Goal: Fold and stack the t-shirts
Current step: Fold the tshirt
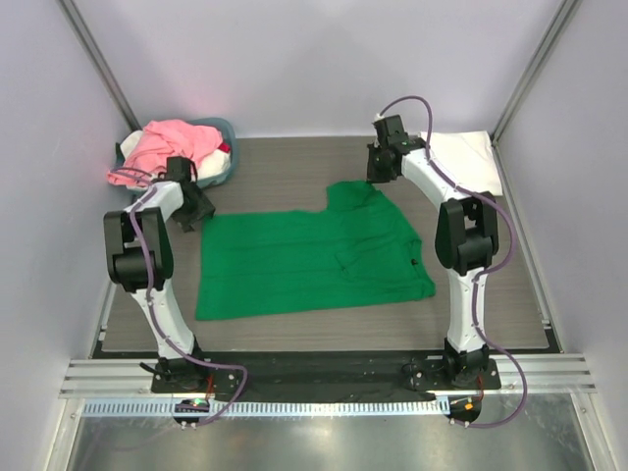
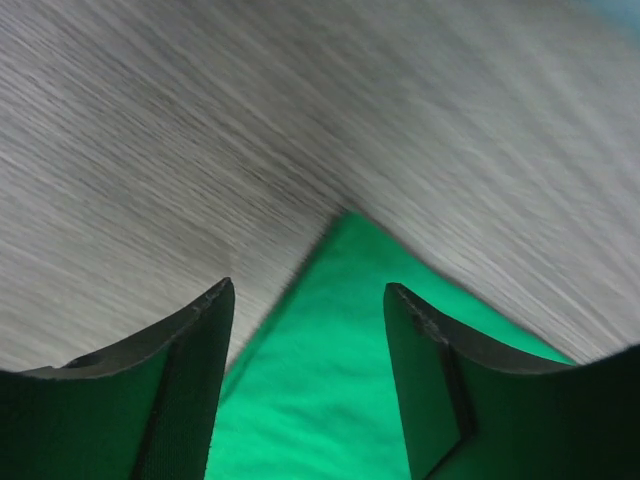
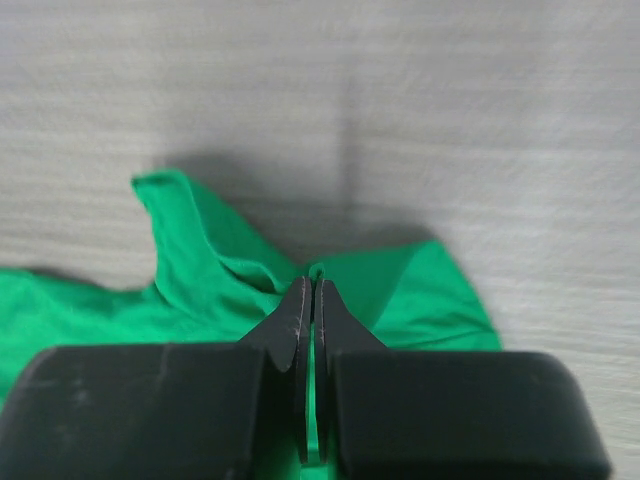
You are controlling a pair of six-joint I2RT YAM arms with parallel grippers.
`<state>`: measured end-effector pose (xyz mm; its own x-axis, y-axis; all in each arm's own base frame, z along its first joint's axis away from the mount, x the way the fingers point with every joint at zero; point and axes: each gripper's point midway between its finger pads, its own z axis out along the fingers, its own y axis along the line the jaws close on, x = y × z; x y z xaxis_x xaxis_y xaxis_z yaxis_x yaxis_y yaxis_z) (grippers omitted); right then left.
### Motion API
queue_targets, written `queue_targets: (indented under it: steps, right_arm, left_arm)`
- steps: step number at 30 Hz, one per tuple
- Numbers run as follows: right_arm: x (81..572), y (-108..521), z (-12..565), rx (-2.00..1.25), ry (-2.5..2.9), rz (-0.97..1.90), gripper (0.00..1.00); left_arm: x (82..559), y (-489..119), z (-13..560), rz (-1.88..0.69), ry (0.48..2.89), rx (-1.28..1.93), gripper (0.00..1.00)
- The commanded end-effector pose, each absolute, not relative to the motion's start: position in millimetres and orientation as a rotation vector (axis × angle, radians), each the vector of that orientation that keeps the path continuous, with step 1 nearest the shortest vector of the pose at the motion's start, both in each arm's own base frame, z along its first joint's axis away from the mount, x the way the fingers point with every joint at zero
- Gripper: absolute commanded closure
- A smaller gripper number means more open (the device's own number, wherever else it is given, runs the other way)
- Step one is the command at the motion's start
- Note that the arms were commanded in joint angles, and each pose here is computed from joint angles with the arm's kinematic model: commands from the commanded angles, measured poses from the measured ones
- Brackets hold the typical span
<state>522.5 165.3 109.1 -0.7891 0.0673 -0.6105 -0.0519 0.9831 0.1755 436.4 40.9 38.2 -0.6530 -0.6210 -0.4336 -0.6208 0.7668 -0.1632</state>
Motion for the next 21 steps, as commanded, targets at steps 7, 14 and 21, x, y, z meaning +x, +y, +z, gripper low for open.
queue_targets:
  steps: [7,14,21]
  right_arm:
    - [495.4,174.5,116.0,0.037,2.455,0.364,0.99]
    - [488.7,172.3,108.2,0.040,2.473,0.358,0.99]
    - [482.4,171.5,101.7,0.037,2.490,0.360,0.99]
  left_arm:
    - [449.5,37.1,22.3,0.059,2.499,-0.864,0.41]
    - [453.7,30.4,13.2,0.068,2.519,-0.835,0.48]
    - [458.7,27.9,4.5,0.063,2.550,-0.829,0.66]
